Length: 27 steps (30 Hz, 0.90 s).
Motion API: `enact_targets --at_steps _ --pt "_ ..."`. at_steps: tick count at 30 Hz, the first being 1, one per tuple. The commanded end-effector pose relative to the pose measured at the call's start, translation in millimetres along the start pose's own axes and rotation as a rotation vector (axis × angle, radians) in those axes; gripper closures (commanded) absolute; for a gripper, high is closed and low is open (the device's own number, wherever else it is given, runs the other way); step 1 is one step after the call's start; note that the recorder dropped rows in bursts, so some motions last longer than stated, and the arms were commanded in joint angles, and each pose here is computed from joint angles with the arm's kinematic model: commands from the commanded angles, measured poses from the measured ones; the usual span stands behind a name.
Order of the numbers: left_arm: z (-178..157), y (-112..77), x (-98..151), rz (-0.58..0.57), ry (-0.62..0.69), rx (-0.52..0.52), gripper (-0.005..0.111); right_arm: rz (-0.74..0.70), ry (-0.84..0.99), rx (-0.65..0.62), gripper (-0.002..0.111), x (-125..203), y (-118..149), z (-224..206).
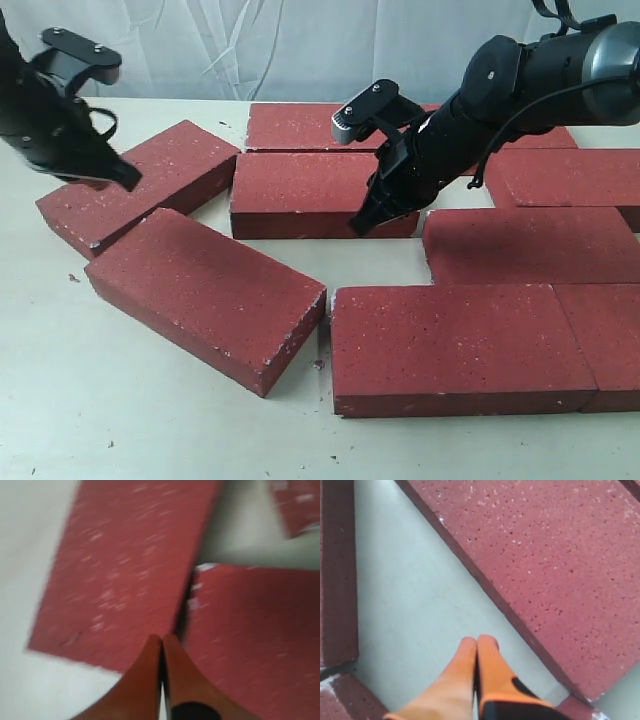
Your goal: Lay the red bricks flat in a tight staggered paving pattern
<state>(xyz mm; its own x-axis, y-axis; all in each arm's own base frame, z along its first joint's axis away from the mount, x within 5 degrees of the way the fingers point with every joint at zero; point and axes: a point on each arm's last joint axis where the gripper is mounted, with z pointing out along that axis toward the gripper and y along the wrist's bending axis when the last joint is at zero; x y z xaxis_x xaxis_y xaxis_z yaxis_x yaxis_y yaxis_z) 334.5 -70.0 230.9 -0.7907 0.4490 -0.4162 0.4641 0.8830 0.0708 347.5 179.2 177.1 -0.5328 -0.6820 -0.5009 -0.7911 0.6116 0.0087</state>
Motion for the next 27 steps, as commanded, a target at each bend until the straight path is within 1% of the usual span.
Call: enact_targets --at_steps 1,4,7,12,15,17,21,27 --pt "-0.9 -19.3 -20.3 0.039 -0.233 0.11 0.107 -0.012 0.003 -0.001 0.109 0.0 0.7 -2.4" --pt "10.2 -24.3 -17.7 0.061 -0.214 0.119 0.107 -0.02 0.024 -0.017 0.109 2.0 2.1 -2.4" --pt "31.1 -27.5 -14.7 0.066 -0.174 0.132 0.107 -0.057 0.04 -0.014 0.109 3.5 1.7 -2.5" --pt "65.2 -28.3 -18.8 0.056 -0.193 0.09 0.107 -0.065 0.042 -0.011 0.109 3.2 1.3 -2.7" --pt "70.9 -32.3 -25.2 0.059 -0.197 0.1 0.107 -0.074 0.041 -0.012 0.109 3.1 1.4 -2.7" --pt "72.6 -41.4 -28.9 0.092 -0.197 0.115 0.107 -0.099 0.037 -0.01 0.109 2.8 1.2 -2.7" --pt "77.4 -57.1 -33.4 0.137 -0.198 0.133 0.107 -0.102 0.043 -0.015 0.109 3.6 1.4 -1.4" --pt "88.4 -55.4 -33.1 0.142 -0.199 0.112 0.107 -0.134 0.075 -0.033 0.109 9.7 0.3 12.2"
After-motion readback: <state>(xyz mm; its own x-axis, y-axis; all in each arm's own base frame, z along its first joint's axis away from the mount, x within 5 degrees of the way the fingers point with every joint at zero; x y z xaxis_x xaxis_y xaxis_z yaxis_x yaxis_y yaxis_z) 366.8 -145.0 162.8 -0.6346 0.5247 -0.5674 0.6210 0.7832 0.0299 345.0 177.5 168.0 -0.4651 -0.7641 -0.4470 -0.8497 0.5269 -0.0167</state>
